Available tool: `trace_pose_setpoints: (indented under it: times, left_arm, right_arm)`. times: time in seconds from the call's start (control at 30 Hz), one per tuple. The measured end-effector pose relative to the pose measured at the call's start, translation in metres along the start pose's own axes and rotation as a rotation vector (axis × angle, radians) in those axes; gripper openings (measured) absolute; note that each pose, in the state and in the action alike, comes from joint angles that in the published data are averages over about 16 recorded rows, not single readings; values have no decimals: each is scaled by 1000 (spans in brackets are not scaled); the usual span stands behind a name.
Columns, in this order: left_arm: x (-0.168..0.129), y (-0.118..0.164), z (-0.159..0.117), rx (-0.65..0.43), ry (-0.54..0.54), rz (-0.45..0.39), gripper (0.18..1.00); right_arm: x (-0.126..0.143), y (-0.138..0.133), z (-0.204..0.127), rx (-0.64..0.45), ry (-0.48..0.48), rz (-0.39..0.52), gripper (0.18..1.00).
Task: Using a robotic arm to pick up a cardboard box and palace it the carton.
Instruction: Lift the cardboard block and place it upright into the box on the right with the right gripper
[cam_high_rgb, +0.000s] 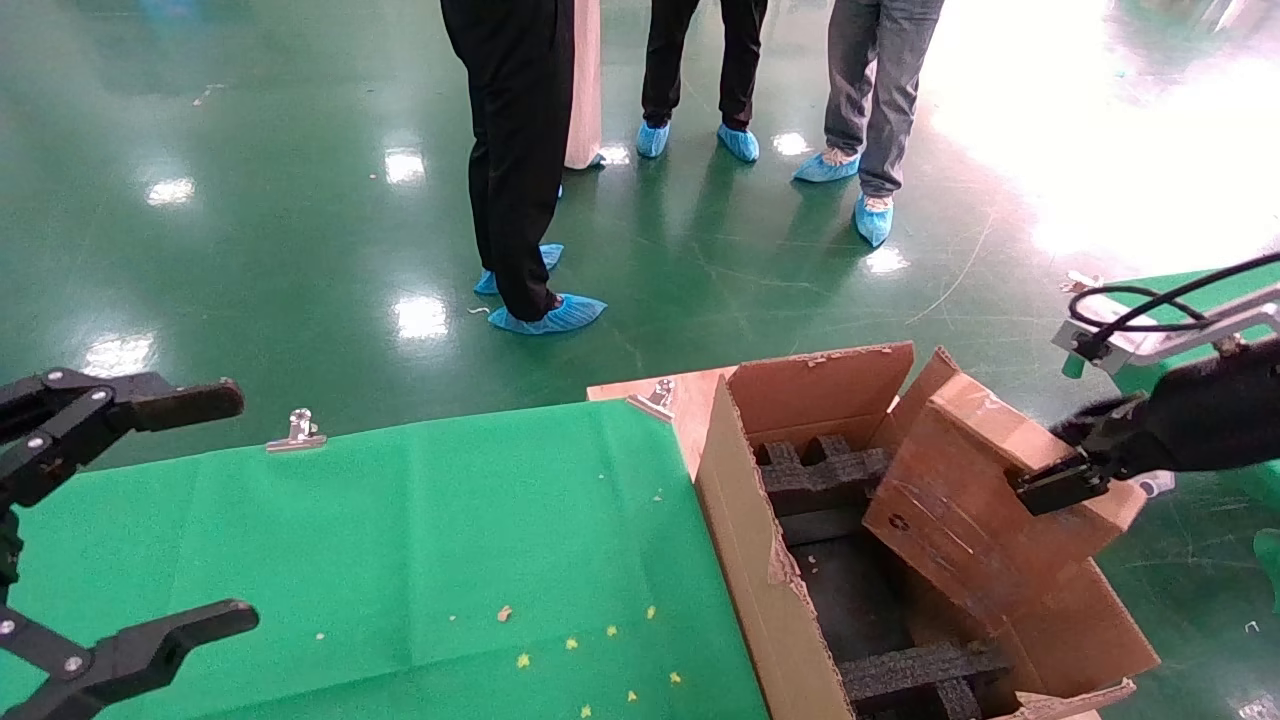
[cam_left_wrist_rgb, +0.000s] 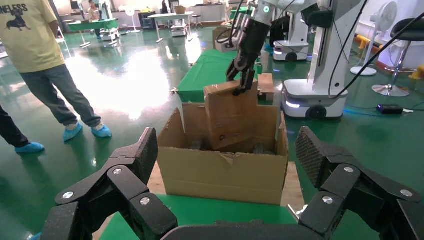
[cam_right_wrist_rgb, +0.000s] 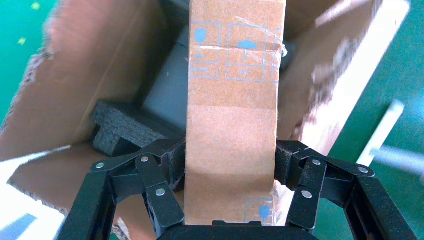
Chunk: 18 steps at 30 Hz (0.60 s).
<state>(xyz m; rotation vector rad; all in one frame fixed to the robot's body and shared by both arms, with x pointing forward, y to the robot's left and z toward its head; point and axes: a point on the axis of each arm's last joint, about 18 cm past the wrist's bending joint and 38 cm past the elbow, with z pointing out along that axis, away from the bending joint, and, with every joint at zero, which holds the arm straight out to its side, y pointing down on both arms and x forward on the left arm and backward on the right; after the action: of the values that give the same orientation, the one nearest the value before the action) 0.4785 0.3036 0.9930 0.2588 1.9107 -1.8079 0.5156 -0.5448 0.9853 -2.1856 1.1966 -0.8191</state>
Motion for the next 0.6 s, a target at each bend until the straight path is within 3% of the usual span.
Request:
trace_pose_setpoints:
  times: [0.3,0.6]
  left_arm:
    - [0,0,0,0,0,0,1000]
    - [0,0,0,0,0,0,1000]
  right_arm:
    - [-5,18,12,-7,81,245,306]
    - [-9,25,22,14,155,338,304]
